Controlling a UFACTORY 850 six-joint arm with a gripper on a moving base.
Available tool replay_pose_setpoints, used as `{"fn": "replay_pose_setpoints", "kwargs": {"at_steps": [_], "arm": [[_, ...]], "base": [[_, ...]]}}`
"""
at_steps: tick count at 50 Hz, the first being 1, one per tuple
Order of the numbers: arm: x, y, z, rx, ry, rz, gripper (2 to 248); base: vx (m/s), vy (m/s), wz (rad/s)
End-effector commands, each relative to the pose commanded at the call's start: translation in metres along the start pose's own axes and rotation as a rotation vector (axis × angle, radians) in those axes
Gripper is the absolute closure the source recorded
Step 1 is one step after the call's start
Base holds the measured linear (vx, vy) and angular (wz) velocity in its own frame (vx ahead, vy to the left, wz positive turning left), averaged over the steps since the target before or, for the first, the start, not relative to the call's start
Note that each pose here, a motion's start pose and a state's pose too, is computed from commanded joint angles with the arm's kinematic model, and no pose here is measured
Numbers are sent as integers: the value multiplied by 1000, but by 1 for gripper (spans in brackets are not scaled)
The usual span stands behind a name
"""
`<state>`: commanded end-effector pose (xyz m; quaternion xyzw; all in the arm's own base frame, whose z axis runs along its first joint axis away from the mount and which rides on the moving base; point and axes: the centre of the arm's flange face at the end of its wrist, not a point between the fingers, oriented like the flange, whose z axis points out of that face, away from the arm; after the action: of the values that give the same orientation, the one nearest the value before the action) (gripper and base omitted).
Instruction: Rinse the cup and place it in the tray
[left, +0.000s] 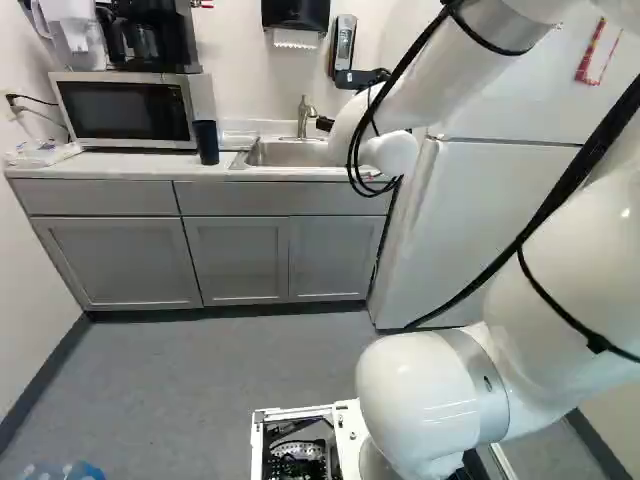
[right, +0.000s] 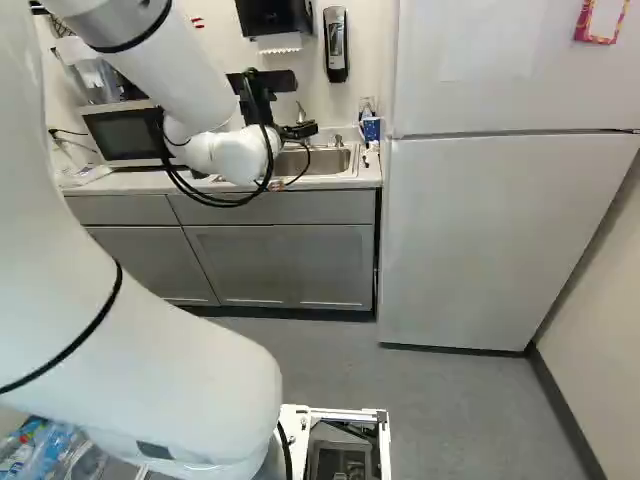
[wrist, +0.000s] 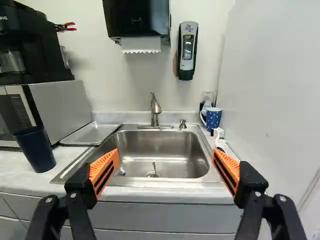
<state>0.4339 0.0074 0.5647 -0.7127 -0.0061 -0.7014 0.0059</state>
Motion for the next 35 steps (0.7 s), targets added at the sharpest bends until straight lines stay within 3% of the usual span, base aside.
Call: {"fn": "replay_pose_setpoints", "kwargs": {"at_steps": [35], "arm": [[29,0,10,0,-22,0,3]], "base": [[0,0,0]]}}
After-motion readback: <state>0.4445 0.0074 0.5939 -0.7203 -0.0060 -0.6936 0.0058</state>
